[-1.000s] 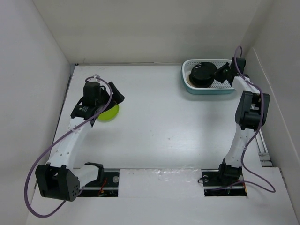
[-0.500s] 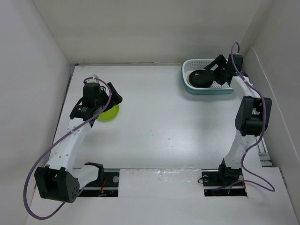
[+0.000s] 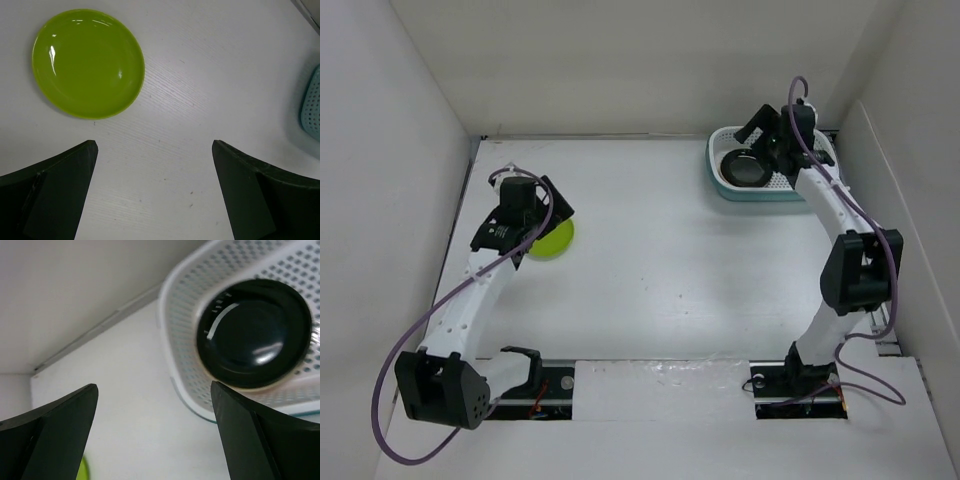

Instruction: Place the plates into the plastic bin on the countertop

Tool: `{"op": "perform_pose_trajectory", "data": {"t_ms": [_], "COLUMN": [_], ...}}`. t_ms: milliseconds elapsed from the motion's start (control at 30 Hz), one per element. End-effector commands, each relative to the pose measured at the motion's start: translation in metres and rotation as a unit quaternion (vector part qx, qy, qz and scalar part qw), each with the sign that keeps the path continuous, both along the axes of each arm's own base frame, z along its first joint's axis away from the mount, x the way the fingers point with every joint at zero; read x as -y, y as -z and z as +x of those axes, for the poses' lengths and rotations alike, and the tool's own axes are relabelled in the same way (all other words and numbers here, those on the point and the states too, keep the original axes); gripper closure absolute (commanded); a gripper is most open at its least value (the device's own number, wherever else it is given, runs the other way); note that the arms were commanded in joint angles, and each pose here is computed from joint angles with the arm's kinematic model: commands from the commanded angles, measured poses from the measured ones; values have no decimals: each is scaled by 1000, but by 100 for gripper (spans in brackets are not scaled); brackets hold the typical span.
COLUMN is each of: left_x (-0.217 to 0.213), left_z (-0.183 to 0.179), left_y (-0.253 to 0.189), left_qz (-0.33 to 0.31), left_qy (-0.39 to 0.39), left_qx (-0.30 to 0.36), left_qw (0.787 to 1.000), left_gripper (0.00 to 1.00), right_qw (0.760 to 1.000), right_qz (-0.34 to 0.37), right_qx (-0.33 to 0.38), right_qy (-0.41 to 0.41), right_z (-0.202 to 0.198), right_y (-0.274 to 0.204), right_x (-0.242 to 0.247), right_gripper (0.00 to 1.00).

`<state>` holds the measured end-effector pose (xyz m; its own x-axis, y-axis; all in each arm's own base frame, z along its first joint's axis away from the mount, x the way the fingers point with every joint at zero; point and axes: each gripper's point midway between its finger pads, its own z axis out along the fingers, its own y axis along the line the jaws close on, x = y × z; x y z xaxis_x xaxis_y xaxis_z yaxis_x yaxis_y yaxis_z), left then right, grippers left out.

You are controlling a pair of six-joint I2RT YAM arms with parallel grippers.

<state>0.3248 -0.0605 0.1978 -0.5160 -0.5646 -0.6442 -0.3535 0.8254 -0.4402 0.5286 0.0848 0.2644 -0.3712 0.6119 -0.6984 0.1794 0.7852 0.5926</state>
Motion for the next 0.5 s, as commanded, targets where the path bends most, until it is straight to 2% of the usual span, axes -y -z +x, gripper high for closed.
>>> {"op": "perform_pose_trajectory", "data": {"t_ms": [0,33,67,100,200,233,333,367,400,433,467], "left_x": [-14,-21,-33,-38,-73,-86,-130,-139,-146,-150,-154], "left_z": [-1,-1,-1,-2,-3,1,-6,-10,-9,-14,-15], "left_y": [3,7,8,5,10,4,6,8,6,4,3], "left_qz": [7,9,5,-2,-17,-9,-4,0,0,0,8], "left_qy": [-51,-66,-88,-94,-131,-137,-190,-199,-210,-218,-226], "left_qx": [-3,-6,-11,-8,-17,-13,-33,-39,-33,-27,-22], "left_qw": [999,998,996,996,991,990,981,979,977,976,974], "left_gripper": [0,0,0,0,0,0,0,0,0,0,0], "right_qw": [999,997,986,975,944,925,898,894,890,883,874], "right_qz": [10,14,43,54,70,72,73,78,79,86,96], "right_qx": [-29,-24,-29,-26,-12,-12,-45,-35,-68,-74,-65], "right_qy": [-35,-68,-158,-214,-321,-372,-432,-440,-444,-455,-472], "right_z": [-13,-19,-38,-51,-91,-118,-158,-158,-160,-164,-166], "right_y": [27,22,23,24,39,42,78,74,105,113,103], "right_x": [-13,-31,-80,-108,-185,-229,-298,-316,-332,-347,-371], "right_gripper": [0,0,0,0,0,0,0,0,0,0,0]}}
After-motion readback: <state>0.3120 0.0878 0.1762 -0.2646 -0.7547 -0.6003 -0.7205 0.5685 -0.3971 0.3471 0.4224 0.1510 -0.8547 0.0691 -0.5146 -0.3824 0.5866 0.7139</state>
